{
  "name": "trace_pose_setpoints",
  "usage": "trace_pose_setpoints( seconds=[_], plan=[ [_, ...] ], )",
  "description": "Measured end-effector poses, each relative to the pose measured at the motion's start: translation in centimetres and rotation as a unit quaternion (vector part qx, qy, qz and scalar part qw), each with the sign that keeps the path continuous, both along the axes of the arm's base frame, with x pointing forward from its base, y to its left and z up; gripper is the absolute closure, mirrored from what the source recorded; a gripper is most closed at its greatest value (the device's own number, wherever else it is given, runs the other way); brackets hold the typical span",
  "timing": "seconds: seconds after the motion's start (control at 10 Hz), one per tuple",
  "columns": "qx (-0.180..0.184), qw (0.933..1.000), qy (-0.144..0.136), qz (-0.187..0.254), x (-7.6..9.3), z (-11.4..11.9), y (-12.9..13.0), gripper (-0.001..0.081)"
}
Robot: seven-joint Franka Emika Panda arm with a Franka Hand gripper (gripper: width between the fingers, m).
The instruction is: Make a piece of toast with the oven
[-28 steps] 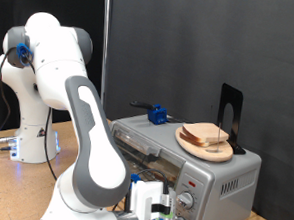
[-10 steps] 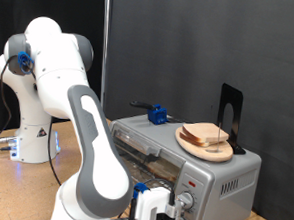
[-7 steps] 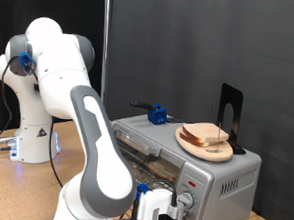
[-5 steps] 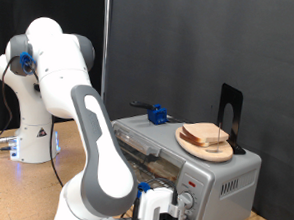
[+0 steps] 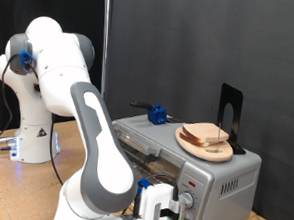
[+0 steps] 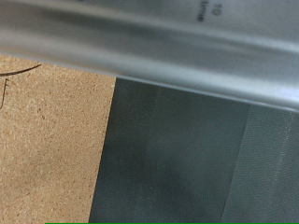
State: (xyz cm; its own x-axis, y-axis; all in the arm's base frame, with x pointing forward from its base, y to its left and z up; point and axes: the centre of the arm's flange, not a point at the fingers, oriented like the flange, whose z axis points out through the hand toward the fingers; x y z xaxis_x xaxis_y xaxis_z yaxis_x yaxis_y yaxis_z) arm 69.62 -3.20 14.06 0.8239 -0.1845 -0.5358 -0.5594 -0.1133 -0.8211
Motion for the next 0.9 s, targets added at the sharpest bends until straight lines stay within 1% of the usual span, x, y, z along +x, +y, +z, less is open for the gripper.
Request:
trace_pose_setpoints(
  seconds=[0.1, 0.2, 0.3, 0.5, 0.7, 0.9],
  plan=[
    [0.0, 1.0, 0.0, 0.0, 0.0, 0.0, 0.0, 0.0704],
    [-0.001, 1.0, -0.006, 0.001, 0.0, 0.01, 0.0, 0.0704],
    [-0.003, 0.9996, -0.027, 0.003, -0.02, 0.05, 0.01, 0.0704],
    [-0.016, 0.9961, -0.087, 0.005, -0.27, 0.4, 0.11, 0.0704],
    [-0.029, 0.99, -0.138, 0.004, -0.56, 0.63, 0.16, 0.0704],
    [-0.038, 0.9837, -0.176, 0.002, -0.78, 0.75, 0.18, 0.0697]
  ],
)
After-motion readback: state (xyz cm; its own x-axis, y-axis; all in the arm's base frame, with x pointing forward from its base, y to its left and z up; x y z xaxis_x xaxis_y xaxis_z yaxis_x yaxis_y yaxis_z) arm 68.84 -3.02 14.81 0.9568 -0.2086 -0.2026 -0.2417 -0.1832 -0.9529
